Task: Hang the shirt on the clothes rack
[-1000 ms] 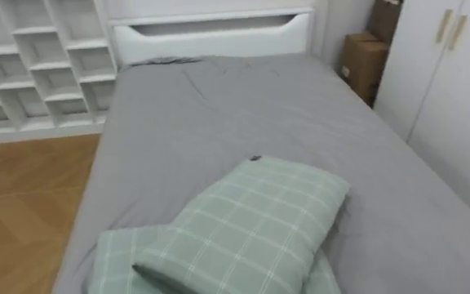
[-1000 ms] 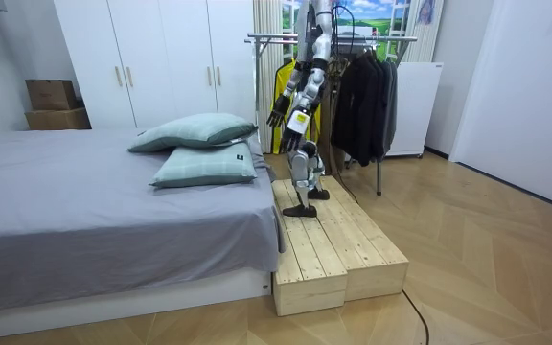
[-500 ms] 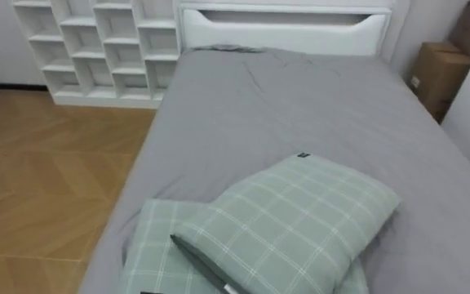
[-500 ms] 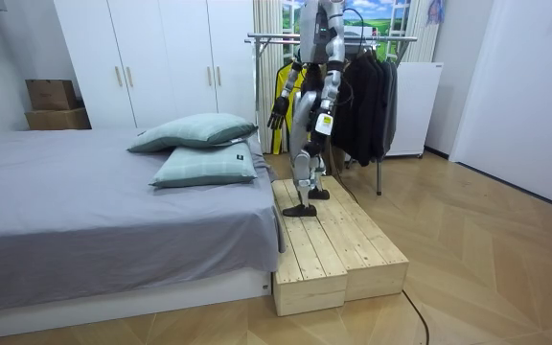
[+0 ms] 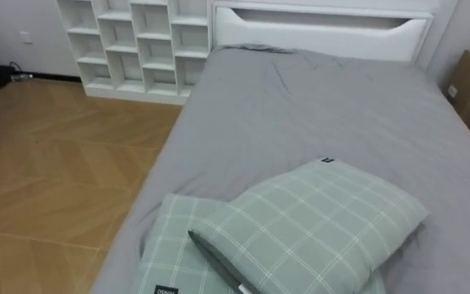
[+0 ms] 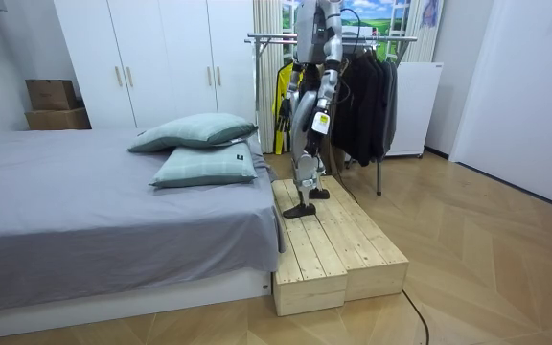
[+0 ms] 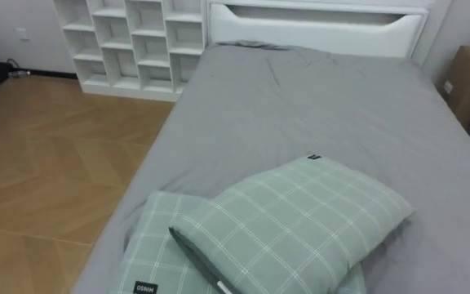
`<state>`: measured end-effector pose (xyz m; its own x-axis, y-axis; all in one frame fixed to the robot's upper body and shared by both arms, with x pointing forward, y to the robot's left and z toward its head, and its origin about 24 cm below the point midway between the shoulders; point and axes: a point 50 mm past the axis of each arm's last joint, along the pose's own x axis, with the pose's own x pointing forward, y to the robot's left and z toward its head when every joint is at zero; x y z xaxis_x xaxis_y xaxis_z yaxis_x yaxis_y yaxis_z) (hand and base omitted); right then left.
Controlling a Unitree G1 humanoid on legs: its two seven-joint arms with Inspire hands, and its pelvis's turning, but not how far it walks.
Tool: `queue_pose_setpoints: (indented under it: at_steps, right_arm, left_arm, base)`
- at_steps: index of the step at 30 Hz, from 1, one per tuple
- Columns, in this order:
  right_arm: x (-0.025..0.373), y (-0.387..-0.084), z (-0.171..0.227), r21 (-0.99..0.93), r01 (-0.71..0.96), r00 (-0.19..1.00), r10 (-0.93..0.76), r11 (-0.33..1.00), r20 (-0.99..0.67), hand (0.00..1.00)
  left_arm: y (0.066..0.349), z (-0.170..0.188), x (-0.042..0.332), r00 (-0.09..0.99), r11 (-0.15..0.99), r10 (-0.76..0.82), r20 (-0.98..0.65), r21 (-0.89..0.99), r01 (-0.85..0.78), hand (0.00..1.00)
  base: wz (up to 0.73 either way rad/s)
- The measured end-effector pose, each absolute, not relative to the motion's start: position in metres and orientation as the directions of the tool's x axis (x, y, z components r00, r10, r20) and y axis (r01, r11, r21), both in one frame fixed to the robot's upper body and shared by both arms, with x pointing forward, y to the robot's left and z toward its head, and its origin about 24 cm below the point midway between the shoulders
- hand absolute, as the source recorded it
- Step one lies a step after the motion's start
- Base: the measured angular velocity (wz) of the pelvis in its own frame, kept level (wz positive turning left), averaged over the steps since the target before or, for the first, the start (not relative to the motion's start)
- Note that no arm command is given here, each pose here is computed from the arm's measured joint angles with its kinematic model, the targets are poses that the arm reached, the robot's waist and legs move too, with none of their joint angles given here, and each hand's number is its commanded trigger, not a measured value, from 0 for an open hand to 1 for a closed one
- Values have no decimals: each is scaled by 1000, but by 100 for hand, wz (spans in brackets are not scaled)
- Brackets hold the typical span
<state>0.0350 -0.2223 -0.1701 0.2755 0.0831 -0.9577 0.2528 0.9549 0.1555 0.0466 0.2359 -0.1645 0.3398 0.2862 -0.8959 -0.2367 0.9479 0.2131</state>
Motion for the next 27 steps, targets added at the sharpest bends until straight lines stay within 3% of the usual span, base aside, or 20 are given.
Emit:
queue_pose_setpoints:
  at_steps: [27]
  right_arm:
    - [38, -223, -170, 166, 272, 260, 94, 948, -961, 0]
  left_arm:
    - [225, -168, 45, 328, 955, 245, -913, 169, -244, 0]
  base:
    - [-2]
